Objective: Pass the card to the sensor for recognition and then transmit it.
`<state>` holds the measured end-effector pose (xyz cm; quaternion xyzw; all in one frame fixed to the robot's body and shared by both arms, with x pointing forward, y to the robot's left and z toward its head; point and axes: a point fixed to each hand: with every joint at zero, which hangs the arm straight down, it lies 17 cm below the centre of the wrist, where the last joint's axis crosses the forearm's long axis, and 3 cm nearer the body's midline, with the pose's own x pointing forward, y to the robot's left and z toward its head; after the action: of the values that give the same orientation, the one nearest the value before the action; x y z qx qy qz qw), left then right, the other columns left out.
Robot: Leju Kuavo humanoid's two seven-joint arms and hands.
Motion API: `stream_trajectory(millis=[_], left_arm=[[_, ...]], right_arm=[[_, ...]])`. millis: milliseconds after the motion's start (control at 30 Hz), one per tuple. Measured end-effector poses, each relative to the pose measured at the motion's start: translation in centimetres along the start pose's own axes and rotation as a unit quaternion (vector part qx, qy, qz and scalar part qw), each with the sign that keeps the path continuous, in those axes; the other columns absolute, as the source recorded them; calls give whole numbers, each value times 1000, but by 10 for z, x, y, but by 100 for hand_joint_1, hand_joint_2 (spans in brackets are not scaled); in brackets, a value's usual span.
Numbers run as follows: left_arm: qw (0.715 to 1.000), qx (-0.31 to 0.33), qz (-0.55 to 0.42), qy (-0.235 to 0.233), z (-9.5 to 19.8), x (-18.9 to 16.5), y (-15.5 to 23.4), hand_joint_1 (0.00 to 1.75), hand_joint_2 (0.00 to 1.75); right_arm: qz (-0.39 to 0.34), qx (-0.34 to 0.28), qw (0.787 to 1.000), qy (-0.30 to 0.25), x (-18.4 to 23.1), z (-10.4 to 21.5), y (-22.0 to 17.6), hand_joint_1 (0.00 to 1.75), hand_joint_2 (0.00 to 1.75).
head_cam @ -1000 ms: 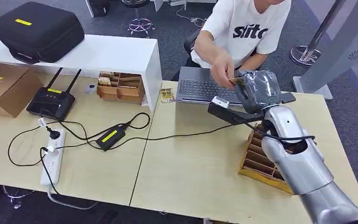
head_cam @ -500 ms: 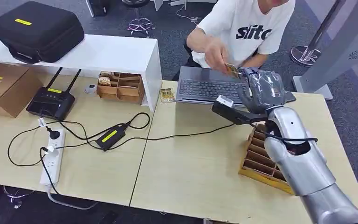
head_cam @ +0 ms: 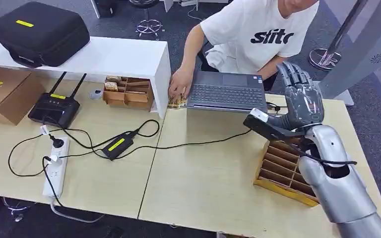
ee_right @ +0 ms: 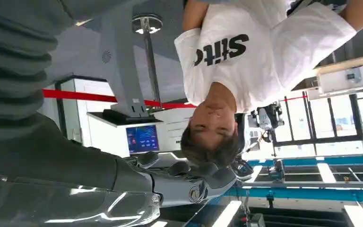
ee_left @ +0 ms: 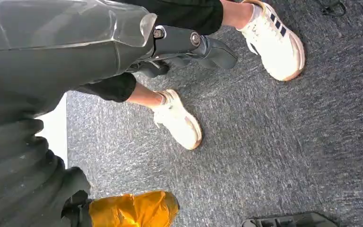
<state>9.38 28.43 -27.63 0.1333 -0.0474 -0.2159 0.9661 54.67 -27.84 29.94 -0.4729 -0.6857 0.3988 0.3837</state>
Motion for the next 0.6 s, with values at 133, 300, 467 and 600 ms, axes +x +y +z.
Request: stream_trajectory(millis=[133,300,467,600], left_arm=[[1000,0,0,0,0,0,0,0,175],[1000,1,0,0,0,0,0,0,175],[1000,1,1,1,0,-1,0,0,175],[1000,2,1,1,0,-1,1,0,175]], right_arm=[[4,-2,1000,2,-6,2,-3,0,0],[7,-4,1000,6,-11,4,-5,0,0],[24,-8,999,33,-40,14,-9,0,0],[40,2,998,54,-66,24,-6,0,0]])
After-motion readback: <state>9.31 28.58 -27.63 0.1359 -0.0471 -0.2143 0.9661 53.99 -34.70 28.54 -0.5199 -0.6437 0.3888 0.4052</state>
